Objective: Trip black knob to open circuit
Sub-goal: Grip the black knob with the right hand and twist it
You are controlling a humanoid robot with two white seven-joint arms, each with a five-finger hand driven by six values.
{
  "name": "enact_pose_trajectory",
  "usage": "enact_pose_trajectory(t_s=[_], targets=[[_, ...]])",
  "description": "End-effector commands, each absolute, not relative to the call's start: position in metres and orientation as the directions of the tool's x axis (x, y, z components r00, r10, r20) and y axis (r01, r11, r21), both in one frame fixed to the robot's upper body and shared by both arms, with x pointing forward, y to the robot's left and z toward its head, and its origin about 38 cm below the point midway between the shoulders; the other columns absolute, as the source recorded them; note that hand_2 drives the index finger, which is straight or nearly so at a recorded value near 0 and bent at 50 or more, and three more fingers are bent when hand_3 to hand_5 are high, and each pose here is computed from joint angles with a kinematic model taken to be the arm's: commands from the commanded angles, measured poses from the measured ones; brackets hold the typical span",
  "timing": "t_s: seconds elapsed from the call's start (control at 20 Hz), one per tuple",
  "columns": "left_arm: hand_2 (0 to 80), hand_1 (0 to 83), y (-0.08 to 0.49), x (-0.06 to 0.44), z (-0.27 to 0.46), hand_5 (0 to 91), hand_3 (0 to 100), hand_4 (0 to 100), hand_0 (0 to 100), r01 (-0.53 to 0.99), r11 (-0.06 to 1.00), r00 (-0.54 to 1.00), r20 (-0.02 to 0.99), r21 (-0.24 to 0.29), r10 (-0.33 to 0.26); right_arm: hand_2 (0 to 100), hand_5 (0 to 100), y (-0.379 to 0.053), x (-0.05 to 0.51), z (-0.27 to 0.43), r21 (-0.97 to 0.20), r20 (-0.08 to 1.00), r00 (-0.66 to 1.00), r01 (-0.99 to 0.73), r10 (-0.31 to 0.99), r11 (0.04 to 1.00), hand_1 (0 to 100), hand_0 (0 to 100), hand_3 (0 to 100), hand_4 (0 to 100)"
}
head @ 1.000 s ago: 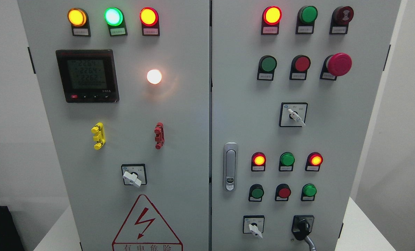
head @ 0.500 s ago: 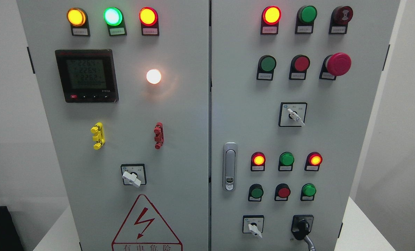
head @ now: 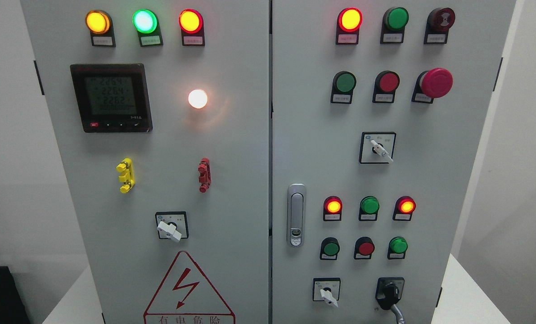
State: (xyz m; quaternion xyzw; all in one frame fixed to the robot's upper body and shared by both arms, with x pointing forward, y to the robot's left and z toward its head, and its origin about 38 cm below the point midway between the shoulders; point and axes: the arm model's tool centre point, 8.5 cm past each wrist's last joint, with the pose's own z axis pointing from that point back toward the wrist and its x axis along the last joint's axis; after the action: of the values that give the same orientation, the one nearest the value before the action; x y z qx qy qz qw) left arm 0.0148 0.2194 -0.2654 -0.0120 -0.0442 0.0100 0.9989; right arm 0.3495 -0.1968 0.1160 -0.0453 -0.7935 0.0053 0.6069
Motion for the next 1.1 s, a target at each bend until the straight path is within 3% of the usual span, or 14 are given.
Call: enact_pose_trajectory(t_s=[0.0, 1.05], targets=[[0.0, 38.9, 0.2189, 0.0147, -0.2654, 0.0, 0, 0, 12, -0.022, 0.999, 0.996, 0.088, -0.025, 0.024, 0, 99, -0.1790, 0.3515, 0.1413, -0.063, 0.936, -0.345, 0.009, 0.063, 0.998, 69, 69, 100, 100], [0.0, 38.9, 0.2189, 0.0146, -0.2654, 0.0, 0, 0, 12, -0.022, 0.999, 0.996, 0.086, -0.025, 0.024, 0, 99, -0.1718, 0.3529, 0.1498, -0.059, 0.928, -0.369, -0.009, 0.051, 0.998, 69, 69, 100, 100]])
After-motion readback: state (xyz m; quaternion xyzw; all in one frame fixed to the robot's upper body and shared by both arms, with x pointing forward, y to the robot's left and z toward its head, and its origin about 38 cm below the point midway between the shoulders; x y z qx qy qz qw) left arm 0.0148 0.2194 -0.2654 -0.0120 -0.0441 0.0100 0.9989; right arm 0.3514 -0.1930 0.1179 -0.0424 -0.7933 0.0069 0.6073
